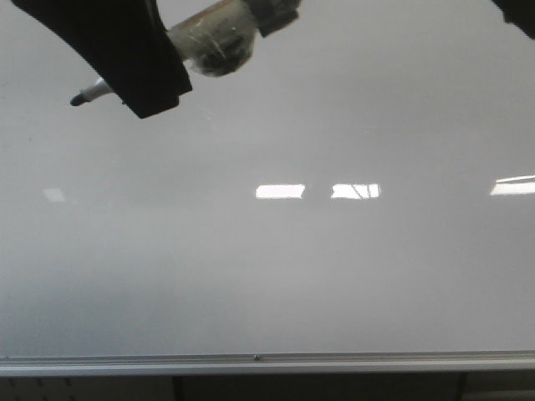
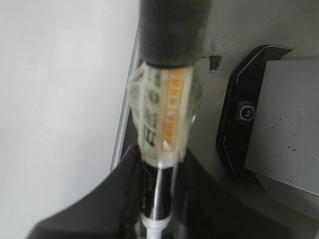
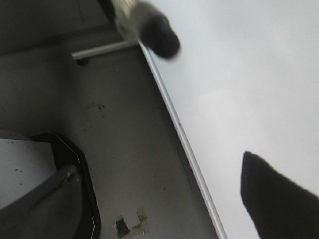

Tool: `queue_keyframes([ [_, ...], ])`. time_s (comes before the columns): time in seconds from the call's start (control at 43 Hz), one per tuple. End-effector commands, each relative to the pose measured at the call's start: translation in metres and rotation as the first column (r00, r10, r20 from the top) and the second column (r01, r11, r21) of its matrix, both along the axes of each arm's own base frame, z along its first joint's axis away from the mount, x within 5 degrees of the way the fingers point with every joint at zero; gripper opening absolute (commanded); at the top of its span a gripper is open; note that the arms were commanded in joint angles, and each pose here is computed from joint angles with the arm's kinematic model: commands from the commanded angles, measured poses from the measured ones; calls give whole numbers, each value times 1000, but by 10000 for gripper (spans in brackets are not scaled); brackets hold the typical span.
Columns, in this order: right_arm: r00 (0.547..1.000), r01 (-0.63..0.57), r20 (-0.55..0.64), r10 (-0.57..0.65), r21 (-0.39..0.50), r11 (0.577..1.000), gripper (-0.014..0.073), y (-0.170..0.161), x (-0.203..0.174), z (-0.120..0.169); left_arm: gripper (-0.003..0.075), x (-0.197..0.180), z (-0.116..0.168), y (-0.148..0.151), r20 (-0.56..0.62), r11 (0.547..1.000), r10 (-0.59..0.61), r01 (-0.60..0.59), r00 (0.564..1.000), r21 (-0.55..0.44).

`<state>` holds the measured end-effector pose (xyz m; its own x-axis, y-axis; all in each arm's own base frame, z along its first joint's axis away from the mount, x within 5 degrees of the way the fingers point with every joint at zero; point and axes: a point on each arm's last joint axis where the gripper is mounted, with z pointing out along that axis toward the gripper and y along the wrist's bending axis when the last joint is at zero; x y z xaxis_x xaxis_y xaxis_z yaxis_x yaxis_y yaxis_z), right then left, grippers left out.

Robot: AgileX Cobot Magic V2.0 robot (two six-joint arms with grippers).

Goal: Write number 2 on whiteboard

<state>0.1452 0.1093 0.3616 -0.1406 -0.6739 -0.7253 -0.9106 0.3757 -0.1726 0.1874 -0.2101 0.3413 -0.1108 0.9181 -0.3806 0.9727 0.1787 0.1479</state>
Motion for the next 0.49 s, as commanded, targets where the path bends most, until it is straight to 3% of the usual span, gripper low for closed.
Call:
queue_keyframes([
  [0.0,991,-107,96,98,96,990,662,12,-7,19,-20,-14,20,-7,55,996,-41,46,998,-81],
  [0.256,980,-196,70,189,118,974,654,30,-10,15,-20,-35,21,-24,65,985,-138,144,988,-91],
  [0.466,982,-187,60,181,116,975,518,37,-2,10,-20,-37,21,-26,60,984,-141,147,988,-99],
])
